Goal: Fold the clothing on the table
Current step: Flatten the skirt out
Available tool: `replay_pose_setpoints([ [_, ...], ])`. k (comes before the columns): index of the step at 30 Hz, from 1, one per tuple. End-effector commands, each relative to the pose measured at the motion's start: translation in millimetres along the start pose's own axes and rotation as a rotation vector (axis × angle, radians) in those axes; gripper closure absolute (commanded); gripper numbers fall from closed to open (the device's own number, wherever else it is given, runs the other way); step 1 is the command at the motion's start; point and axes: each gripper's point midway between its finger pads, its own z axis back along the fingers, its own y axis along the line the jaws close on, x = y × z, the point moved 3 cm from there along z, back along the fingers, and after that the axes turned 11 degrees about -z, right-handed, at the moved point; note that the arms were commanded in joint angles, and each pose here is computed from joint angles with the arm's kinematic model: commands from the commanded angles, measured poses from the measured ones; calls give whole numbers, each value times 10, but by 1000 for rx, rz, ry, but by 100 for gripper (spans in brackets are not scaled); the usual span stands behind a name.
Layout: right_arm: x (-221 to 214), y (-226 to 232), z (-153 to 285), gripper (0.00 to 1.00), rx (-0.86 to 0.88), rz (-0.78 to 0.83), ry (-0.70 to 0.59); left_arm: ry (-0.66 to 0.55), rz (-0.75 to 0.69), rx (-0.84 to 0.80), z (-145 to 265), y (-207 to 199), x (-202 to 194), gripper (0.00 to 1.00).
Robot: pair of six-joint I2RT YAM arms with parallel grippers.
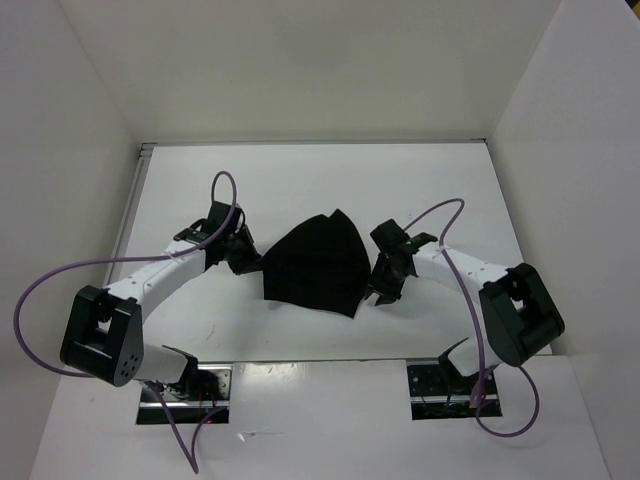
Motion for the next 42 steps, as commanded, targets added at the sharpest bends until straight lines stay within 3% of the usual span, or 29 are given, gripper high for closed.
replay_pose_setpoints([
  [1, -79, 150, -58, 61, 65, 41, 37, -13, 5, 1, 14, 12, 33, 100],
  [9, -200, 340, -149, 60, 112, 89, 81, 2, 8, 11, -11, 58, -25, 100],
  [16, -338, 279, -411, 60, 45, 118, 130, -5, 6, 6, -14, 47, -9, 100],
  [19, -336, 248, -490, 70, 19, 125, 116, 10, 10, 16, -46, 82, -49, 100],
  [20, -321, 204, -511, 87, 4, 124, 102, 10, 10, 16, -46, 82, -49, 100],
  [22, -253, 127, -505, 99, -42, 110, 50, 14, 21, 26, -56, 132, -61, 100],
  [27, -20, 35, -214, 100, -126, 103, -114, 32, 31, 14, -50, 159, -117, 100],
  [31, -39, -104, 63, 100, -174, 93, -125, 68, 30, 27, -89, 244, -252, 100],
  [36, 10, 136, 526, 100, -26, 77, -178, 104, 29, 33, -135, 289, -333, 100],
  [42, 420, 628, 1153, 100, 181, 100, -283, 25, -11, -89, -75, -134, 149, 100],
])
